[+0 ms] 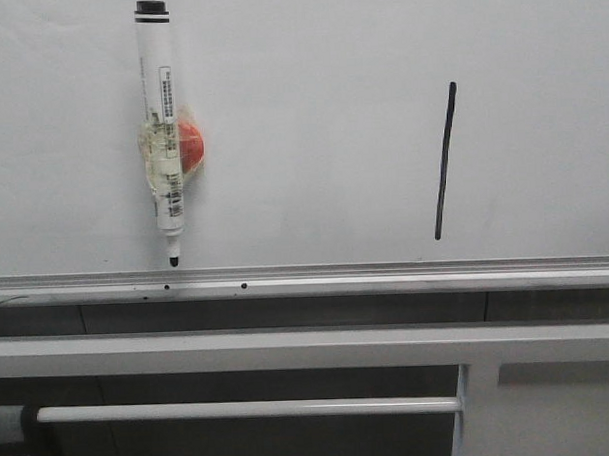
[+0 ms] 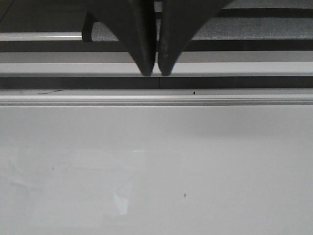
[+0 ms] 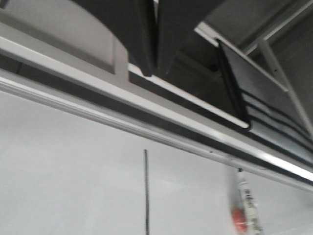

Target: Write number 1 on whiteboard

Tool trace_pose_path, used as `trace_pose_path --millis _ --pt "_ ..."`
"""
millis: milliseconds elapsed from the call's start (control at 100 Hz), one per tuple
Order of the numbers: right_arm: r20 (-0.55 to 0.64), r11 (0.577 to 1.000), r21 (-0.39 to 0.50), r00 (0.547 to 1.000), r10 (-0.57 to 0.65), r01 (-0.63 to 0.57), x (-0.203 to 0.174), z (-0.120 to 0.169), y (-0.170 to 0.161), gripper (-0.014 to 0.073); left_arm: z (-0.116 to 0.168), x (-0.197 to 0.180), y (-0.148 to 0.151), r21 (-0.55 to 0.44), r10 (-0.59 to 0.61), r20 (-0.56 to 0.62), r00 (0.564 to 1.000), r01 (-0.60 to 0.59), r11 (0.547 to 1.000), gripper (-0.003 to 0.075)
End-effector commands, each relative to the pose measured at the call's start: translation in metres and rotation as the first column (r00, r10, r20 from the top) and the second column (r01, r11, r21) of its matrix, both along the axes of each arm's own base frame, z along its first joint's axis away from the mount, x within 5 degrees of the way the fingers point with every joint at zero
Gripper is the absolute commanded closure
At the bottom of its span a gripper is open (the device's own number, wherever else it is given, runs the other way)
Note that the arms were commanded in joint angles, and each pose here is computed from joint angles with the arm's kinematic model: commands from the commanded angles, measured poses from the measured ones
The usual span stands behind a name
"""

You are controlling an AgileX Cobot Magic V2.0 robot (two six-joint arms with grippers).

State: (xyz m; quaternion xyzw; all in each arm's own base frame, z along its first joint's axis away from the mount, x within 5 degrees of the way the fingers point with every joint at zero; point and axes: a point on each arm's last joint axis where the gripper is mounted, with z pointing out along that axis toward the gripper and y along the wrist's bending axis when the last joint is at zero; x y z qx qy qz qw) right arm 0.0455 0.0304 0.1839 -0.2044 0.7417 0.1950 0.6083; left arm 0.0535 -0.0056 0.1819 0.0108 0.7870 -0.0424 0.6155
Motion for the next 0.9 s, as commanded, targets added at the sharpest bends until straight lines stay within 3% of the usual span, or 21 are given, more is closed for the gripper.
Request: trace_pose_path --millis 0,150,360,480,890 --pt "0.05 0.994 0.01 0.993 -0.108 0.107 0.004 -0.002 -0.005 0.0659 0.005 0.0 0.001 -0.012 0.009 0.085 0.996 -0.008 1.0 0.0741" --pt "0.034 0.946 0.026 0.946 -0.323 0.322 0.009 -0.002 -0.016 0.0658 0.005 0.0 0.001 -0.012 0.009 0.085 0.996 -0.008 1.0 0.0741" --pt "-0.012 0.867 0.026 0.868 -0.497 0.497 0.009 -0.006 -0.026 0.0658 0.005 0.0 0.001 -0.012 0.009 0.085 0.996 -0.008 1.0 0.0741" --pt "-0.056 0.844 -0.032 0.842 -0.536 0.535 0.008 -0.012 -0.028 0.0658 0.005 0.0 0.001 -0.012 0.009 0.085 0.996 -0.008 1.0 0.0741" --pt "-0.028 0.774 -0.073 0.774 -0.632 0.629 0.008 -0.012 -0.036 0.0659 0.005 0.0 0.001 -0.012 0.009 0.085 0.996 -0.008 1.0 0.0741"
